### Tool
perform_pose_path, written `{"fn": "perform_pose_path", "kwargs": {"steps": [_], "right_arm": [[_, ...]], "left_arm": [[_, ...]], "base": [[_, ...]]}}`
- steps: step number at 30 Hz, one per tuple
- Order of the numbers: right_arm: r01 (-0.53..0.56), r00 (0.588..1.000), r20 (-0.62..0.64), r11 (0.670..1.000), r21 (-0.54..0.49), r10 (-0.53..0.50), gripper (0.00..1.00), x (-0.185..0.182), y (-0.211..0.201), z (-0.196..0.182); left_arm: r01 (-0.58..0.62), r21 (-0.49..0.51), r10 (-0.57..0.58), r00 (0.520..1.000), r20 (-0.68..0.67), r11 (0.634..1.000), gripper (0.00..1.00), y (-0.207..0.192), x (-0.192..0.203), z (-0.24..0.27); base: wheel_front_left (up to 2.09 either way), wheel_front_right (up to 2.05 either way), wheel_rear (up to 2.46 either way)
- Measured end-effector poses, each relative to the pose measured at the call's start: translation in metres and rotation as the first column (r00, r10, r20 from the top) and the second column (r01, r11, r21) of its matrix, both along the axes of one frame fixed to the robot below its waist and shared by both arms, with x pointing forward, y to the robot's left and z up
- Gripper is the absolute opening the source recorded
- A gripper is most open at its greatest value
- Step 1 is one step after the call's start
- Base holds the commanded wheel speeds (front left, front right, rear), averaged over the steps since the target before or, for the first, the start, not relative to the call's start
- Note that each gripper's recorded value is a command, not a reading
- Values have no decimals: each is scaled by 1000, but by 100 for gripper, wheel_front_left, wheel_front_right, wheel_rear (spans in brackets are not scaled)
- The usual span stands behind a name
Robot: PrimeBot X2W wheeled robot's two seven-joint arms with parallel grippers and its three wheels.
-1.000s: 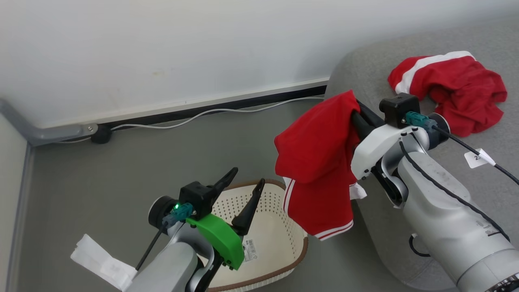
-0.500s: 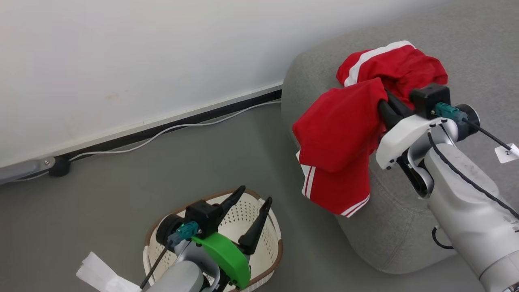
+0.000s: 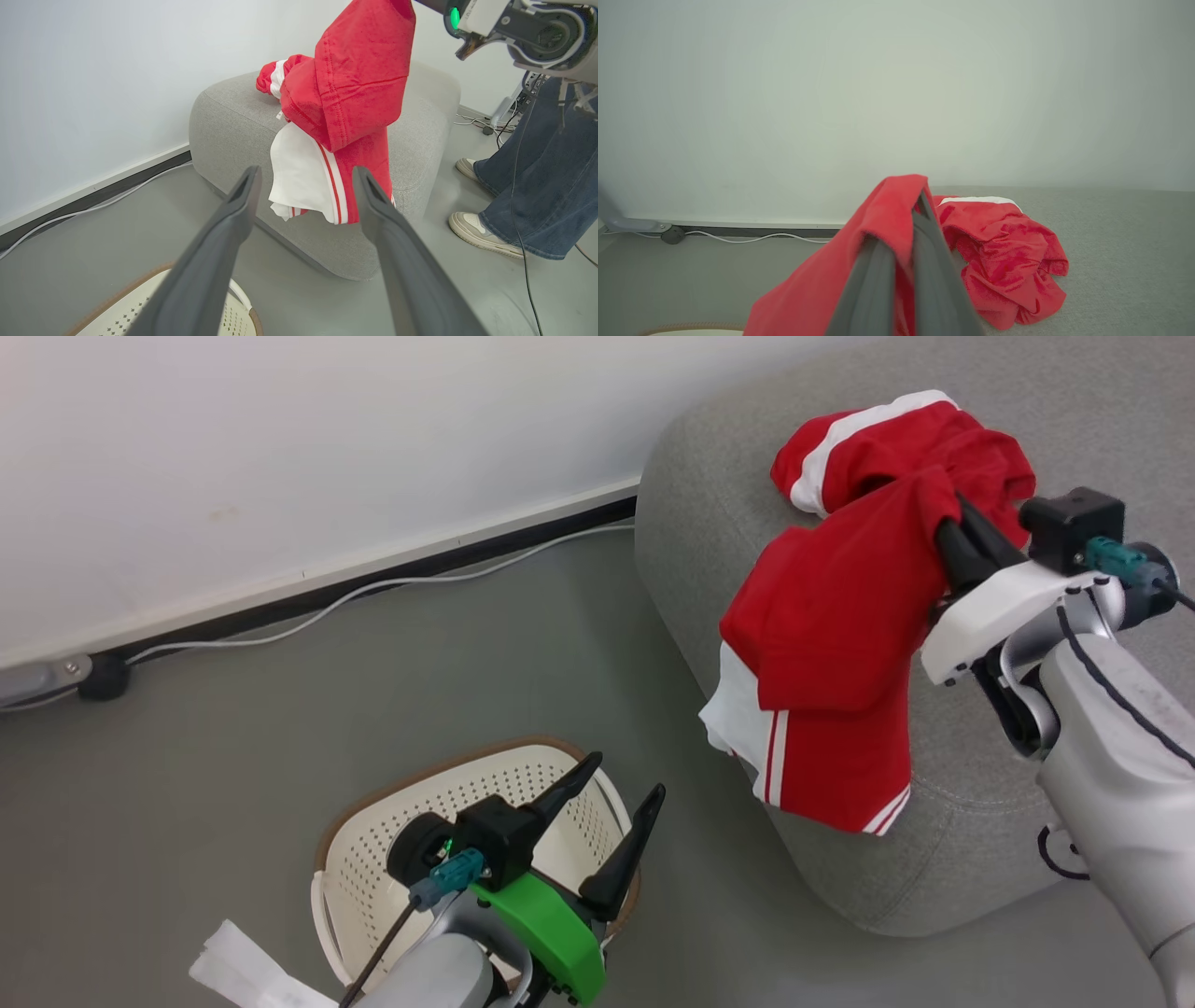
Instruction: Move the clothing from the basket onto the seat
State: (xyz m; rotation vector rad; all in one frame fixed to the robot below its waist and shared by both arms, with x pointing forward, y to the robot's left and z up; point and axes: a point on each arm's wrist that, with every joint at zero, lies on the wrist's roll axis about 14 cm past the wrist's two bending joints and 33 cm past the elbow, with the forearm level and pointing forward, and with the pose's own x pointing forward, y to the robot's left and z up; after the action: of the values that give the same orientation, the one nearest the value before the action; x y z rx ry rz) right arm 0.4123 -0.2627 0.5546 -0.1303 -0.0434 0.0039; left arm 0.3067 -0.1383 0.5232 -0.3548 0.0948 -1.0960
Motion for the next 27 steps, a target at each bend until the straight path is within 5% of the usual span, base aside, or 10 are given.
{"fn": "perform_pose_path", "kwargs": {"steps": [5, 11, 20, 27], "right_arm": [[-1, 999, 45, 999, -42, 3, 0, 23, -9, 23], [35, 981, 192, 992, -123, -11, 0, 68, -30, 100], [221, 916, 374, 961, -169, -146, 0, 109, -88, 204], [308, 902, 367, 936, -170, -230, 0, 140, -116, 203]], "left_arm": [[-5, -6, 5, 1000, 28, 1000, 100, 3, 11, 2], [-17, -39, 19, 999, 35, 999, 100, 5, 30, 8], [-34, -58, 36, 999, 26, 998, 100, 11, 59, 6], [-57, -39, 58, 997, 45, 998, 100, 22, 84, -2]], "base": [[0, 0, 0], [0, 0, 0], [0, 0, 0], [0, 0, 0]]}}
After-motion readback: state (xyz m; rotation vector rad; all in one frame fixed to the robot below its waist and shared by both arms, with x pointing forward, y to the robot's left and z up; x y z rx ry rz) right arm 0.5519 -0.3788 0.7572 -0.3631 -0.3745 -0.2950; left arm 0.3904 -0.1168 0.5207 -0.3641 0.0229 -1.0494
